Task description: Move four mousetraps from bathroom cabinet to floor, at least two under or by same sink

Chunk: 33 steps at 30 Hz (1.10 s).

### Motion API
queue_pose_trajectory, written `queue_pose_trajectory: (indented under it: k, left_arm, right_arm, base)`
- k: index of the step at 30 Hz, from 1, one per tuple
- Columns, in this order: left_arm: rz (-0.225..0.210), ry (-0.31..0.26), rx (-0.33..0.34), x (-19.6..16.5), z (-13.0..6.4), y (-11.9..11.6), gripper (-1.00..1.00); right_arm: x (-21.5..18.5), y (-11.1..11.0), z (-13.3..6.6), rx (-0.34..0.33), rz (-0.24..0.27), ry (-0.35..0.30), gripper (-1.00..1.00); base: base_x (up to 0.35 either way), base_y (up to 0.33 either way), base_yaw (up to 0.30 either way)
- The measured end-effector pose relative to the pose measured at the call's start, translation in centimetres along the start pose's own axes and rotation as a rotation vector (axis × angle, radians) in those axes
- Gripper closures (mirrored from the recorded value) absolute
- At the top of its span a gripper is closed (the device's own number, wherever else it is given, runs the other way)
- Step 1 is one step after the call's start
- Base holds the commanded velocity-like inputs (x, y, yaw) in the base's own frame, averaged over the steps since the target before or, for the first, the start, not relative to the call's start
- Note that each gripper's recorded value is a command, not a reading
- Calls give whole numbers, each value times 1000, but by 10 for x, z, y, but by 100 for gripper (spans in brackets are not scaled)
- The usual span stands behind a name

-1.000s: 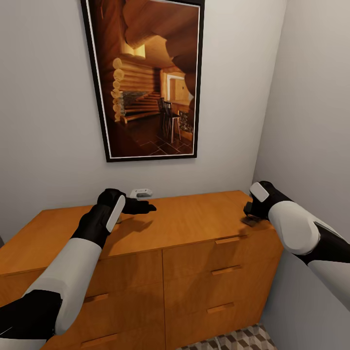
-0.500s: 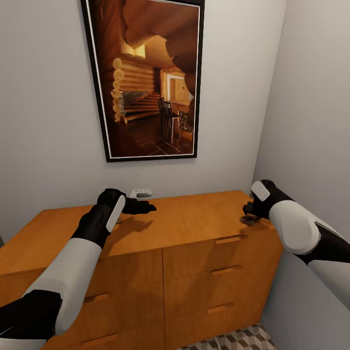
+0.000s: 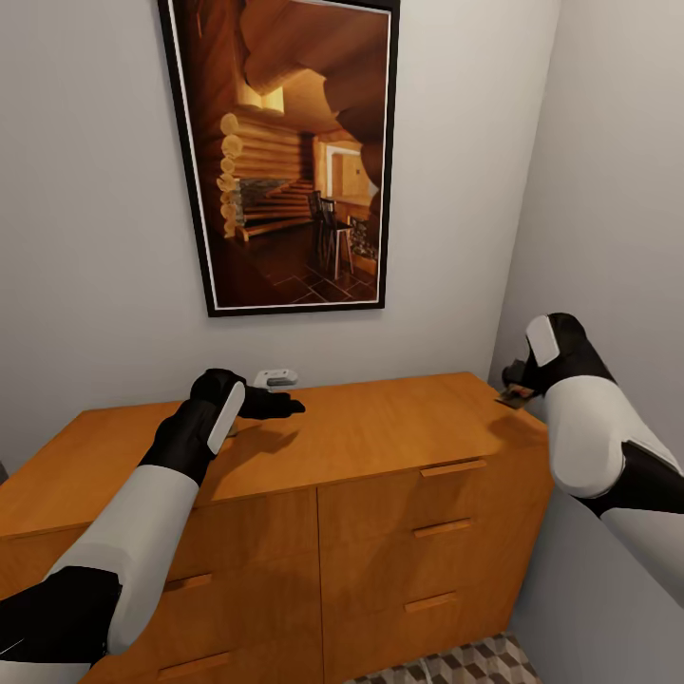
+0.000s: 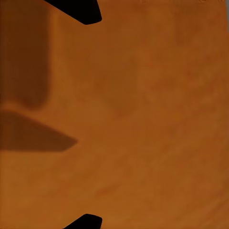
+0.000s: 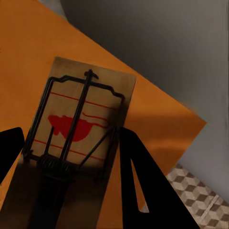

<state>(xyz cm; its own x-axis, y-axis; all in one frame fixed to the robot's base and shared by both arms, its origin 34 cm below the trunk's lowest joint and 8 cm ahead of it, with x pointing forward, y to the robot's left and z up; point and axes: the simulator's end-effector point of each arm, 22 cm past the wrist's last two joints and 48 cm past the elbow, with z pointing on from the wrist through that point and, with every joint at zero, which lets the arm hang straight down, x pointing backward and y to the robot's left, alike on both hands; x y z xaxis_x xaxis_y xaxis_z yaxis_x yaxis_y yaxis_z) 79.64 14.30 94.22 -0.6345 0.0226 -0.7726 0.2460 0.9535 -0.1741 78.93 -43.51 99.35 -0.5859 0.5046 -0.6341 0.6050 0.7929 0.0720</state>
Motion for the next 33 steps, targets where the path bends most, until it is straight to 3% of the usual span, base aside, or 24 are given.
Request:
queue_pose_trajectory:
  k: [12, 20, 23, 26, 28, 33]
  left_arm:
    - [-2, 7, -2, 2, 1, 1, -100]
    - [-3, 7, -8, 5, 5, 4, -100]
    - [-3, 5, -11, 5, 5, 5, -100]
    - [4, 5, -35, 5, 5, 11, -100]
    - [10, 5, -57, 5, 5, 16, -100]
    - [21, 3, -129, 4, 3, 32, -100]
  right_arm:
    - [-6, 2, -5, -12, 12, -16, 100]
    - [3, 22, -7, -44, -8, -7, 100]
    - [10, 48, -14, -68, -54, -16, 100]
    - [11, 80, -29, -84, -153, -65, 100]
    - [12, 94, -35, -105, -192, -83, 100]
    - [21, 146, -51, -256, -279, -105, 100]
  base:
    - [0, 0, 0]
    - [0, 0, 0]
    - [0, 0, 0]
    - [0, 0, 0]
    - [0, 0, 0]
    - [0, 0, 0]
